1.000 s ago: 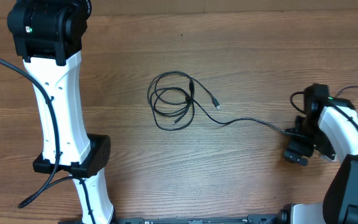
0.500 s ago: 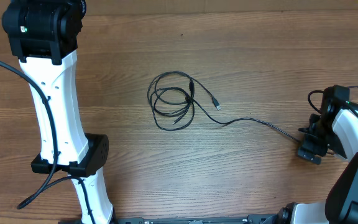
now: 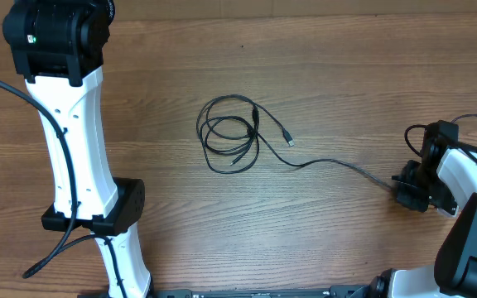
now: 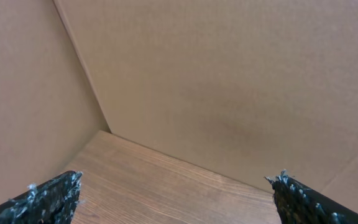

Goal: Untangle cables
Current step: 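Grasp the cable end with the right gripper and pull it rightward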

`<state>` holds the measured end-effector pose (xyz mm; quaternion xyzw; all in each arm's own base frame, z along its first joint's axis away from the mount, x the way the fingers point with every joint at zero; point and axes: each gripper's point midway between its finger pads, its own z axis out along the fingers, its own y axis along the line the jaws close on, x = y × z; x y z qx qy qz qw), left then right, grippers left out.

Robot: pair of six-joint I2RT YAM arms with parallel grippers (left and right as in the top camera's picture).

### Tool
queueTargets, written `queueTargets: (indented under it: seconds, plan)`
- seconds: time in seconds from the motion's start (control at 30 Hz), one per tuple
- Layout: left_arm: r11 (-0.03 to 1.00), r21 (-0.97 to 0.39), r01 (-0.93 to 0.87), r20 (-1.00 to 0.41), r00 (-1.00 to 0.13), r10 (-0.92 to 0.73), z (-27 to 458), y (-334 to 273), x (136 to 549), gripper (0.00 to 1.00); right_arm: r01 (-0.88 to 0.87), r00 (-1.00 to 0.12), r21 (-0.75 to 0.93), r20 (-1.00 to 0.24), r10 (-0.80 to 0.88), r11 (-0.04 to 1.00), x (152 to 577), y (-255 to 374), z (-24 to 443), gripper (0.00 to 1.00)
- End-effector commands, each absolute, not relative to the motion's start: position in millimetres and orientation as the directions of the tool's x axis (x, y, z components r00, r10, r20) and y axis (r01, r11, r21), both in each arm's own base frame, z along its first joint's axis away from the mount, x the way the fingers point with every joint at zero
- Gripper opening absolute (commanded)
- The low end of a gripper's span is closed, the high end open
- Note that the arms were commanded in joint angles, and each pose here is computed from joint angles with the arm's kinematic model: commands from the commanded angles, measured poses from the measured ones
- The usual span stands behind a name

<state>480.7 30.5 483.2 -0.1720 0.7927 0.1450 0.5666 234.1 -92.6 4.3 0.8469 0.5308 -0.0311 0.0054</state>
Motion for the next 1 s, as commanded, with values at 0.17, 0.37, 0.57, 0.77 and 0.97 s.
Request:
queueTargets:
  seconds: [0.17,0.37,0.57,0.77,0.97]
  plan:
    - [0.924,0.019,-0.383,-0.951,-0.293,-0.102,490,22,477,0.99,0.959,0.117,0.266,-0.071,0.991,-0.094,308,-111,13,0.04]
    - [0.93,0.02,-0.367,-0.945,-0.311,-0.102,486,15,476,1.0,0.868,0.051,0.495,-0.178,0.983,0.045,370,-135,50,0.04]
    - [0.968,-0.014,-0.25,-0.935,-0.34,-0.101,481,-12,480,1.0,0.741,0.089,0.658,-0.295,0.951,0.135,418,-174,111,0.04]
    - [0.974,-0.116,-0.196,-0.932,-0.318,-0.175,484,-31,483,1.0,0.644,0.086,0.69,-0.495,0.865,0.33,445,-221,196,0.04]
    - [0.973,-0.167,-0.161,-0.93,-0.301,-0.209,489,-47,485,1.0,0.623,0.117,0.642,-0.641,0.759,0.446,444,-263,258,0.04]
